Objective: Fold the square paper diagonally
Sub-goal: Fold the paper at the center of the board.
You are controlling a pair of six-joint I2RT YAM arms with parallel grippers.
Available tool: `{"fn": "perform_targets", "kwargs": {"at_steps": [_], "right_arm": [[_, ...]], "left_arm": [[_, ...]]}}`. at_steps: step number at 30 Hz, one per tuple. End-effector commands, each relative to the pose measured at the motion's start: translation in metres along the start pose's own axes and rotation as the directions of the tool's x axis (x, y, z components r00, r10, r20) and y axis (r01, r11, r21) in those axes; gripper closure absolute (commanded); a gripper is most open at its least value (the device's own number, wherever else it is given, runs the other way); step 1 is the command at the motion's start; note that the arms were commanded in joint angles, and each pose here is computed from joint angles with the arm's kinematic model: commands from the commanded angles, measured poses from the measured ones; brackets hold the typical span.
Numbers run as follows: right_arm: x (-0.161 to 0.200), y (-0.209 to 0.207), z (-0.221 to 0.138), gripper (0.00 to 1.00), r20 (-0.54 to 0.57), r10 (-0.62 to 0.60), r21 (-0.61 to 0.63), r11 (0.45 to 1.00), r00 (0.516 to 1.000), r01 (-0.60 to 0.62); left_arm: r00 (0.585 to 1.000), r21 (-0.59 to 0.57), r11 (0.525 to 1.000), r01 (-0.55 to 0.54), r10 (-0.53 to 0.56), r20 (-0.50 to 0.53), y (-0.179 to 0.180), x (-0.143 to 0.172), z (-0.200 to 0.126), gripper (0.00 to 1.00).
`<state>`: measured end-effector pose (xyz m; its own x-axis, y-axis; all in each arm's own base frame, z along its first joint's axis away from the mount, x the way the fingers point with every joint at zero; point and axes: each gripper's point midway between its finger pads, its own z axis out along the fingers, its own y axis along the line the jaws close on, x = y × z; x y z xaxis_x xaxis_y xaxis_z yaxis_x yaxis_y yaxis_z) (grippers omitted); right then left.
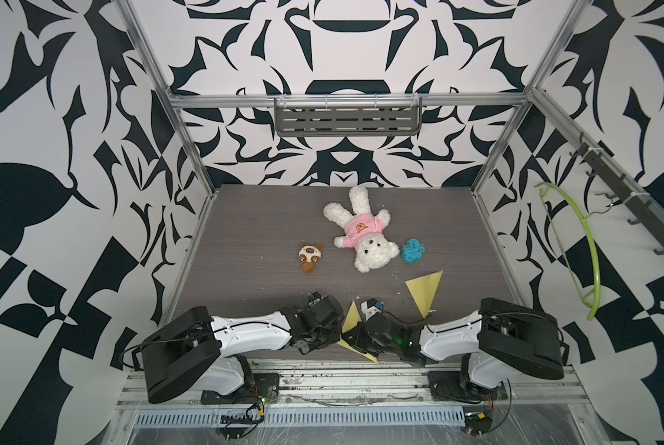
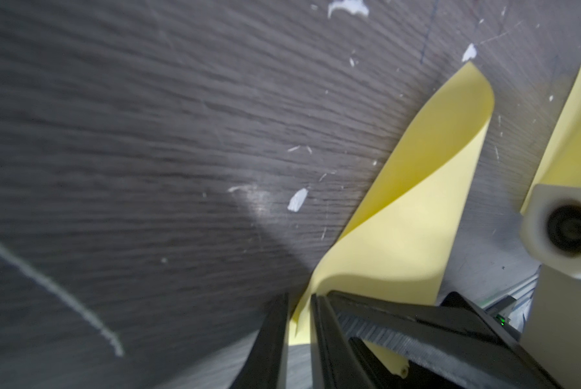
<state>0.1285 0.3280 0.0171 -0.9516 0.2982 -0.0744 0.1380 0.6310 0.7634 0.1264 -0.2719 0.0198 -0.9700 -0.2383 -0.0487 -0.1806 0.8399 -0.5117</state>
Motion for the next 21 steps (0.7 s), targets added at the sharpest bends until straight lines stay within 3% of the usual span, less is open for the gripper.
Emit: {"fn": "perform_targets", "kwargs": {"at_steps": [1,21], "right_arm": [[0.0065,-0.0278,0.0008,1.00,-0.026,-0.018,0.106,0.994,0.999,0.021],[0.0056,-0.0228,-0.0003,1.00,-0.022,-0.025,0.092,0.995,0.999,0.027]], "left_arm": [[1.000,-0.034,0.999,-0.005,0.004,-0.012,0.0105,0.0037,0.0021,0.83],[1.000,-0.003,1.000,-0.004,0.004,-0.015,0.0045,0.0072,-0.0024,1.00]]}}
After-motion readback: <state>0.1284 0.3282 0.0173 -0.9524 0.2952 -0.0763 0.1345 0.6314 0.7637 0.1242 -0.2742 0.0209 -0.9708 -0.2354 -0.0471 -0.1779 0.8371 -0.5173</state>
